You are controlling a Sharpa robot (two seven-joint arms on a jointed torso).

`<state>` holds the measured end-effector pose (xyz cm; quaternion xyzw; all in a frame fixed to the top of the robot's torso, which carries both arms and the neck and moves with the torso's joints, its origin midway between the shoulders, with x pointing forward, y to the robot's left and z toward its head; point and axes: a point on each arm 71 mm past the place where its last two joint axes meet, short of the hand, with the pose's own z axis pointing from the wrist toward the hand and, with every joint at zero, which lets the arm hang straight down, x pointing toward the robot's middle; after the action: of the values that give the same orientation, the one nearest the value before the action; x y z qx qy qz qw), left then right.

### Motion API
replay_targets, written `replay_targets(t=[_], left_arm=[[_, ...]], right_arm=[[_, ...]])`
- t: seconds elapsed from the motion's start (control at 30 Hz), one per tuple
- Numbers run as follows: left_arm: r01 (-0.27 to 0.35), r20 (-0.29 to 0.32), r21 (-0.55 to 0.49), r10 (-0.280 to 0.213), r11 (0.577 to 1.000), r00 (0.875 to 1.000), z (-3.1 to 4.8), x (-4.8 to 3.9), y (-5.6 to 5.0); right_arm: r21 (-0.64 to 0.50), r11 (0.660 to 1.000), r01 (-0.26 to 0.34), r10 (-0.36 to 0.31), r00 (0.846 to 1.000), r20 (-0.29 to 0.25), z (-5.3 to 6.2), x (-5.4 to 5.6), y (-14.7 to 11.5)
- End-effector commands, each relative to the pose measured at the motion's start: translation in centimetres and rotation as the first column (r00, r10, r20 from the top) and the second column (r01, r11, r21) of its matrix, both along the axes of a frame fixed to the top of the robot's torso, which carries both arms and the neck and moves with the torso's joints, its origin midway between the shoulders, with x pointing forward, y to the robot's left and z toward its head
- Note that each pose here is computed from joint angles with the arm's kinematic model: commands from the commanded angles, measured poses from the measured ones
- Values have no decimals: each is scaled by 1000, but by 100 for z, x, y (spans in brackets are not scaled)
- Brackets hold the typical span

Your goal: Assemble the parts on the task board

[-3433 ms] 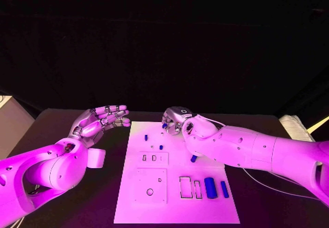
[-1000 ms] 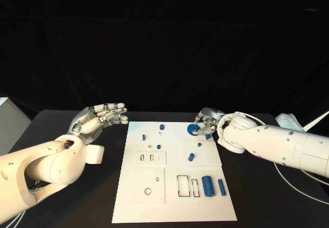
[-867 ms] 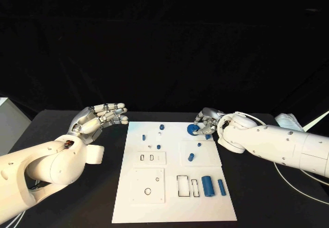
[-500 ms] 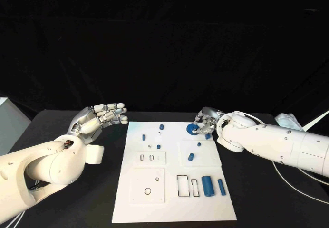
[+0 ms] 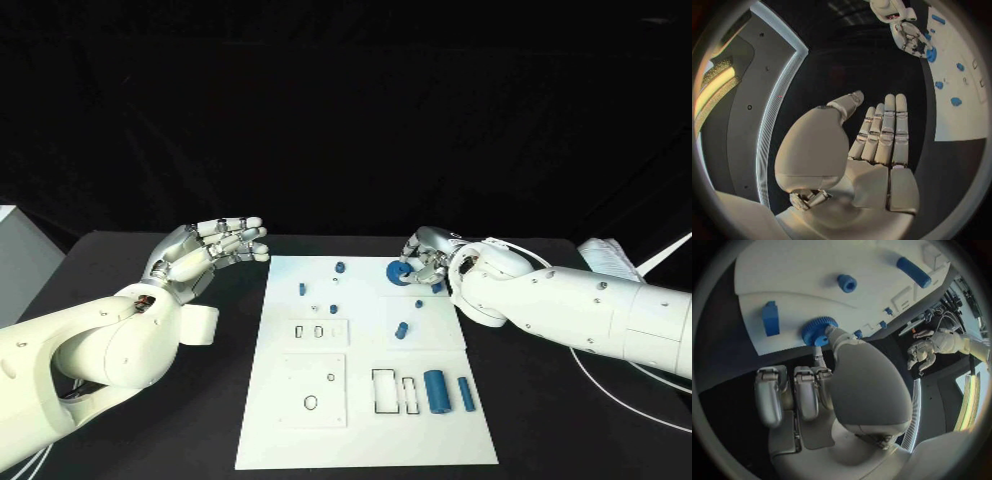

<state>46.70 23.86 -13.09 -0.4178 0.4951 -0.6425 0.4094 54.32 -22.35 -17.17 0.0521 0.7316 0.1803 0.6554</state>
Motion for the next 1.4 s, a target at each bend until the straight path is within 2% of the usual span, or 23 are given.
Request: replay_targets(t=[0.03,0.2,0.37,0.57,0.97,1.4], left_arm=[[20,4,-11,-19,1000,1000,12,-1,-20],[23,1,-11,-23,1000,1000,8,3,-26],[24,0,-11,-24,1000,1000,7,4,-31],[27,-1,-12,-27,1000,1000,7,4,-43],[32,-2,-13,-32,999,999,5,8,-65],[30,-3,-12,-30,999,1000,3,12,-60]], right_arm=[[-10,1000,-27,28,996,88,69,-66,87],[-12,995,-95,96,983,157,151,-210,302],[-28,986,-166,168,966,197,207,-330,540],[-51,975,-218,224,949,224,230,-392,805],[-74,970,-231,242,939,245,192,-364,1099],[-106,968,-229,247,945,215,86,-271,1238]])
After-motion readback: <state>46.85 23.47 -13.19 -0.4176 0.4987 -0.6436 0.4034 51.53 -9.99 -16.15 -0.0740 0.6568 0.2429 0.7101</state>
